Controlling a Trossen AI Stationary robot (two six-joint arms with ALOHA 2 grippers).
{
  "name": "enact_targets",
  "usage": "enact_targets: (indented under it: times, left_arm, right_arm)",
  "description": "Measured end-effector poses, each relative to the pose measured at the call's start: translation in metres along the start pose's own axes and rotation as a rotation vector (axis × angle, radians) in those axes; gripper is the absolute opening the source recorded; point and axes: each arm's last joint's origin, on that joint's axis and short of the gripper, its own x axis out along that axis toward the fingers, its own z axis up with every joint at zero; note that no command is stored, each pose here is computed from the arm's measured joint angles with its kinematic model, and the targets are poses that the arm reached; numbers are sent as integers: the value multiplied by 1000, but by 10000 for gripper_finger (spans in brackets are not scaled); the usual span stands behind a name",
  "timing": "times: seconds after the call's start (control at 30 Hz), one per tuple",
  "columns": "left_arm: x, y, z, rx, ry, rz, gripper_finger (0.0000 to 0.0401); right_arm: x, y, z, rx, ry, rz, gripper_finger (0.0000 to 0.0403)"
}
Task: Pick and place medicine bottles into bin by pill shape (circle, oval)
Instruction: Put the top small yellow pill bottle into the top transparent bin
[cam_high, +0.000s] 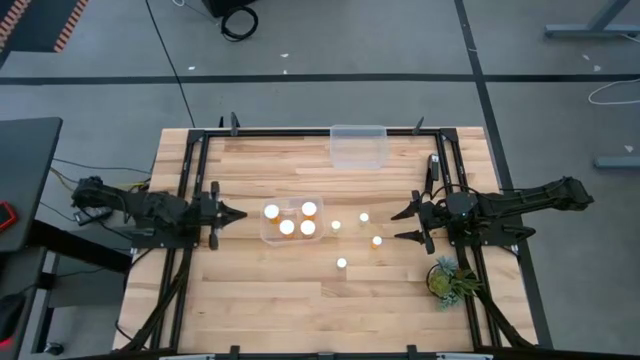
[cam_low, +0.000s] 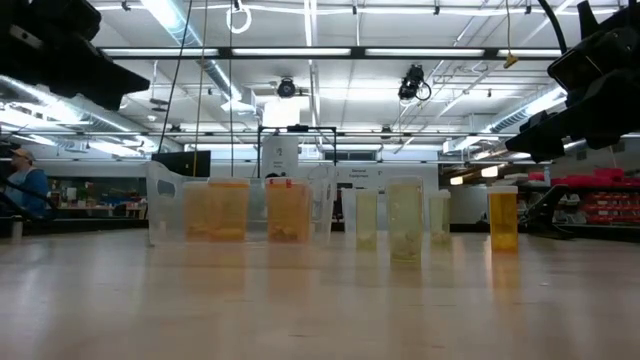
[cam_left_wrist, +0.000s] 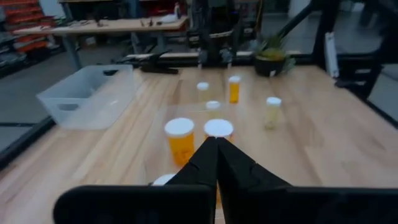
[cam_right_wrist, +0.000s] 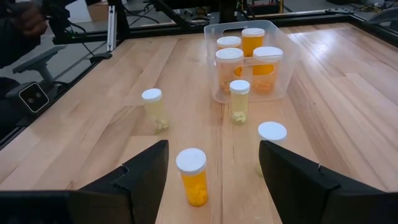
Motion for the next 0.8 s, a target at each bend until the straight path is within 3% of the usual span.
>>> enact_targets:
  times: [0.13,0.3,0.57,0.8]
  left_arm:
    - [5,-1,-20,-9,-5,-31,8]
    - [6,0,-19,-14,-64,-60,5]
    - [2,0,-11,-58,-156,-296,5]
    - [7,-1,-21,-63,-156,-315,3]
  right_arm:
    - [0,0,0,0,0,0,257]
    - [0,0,0,0,0,0,257]
    - [0,0,0,0,0,0,257]
    - [0,0,0,0,0,0,257]
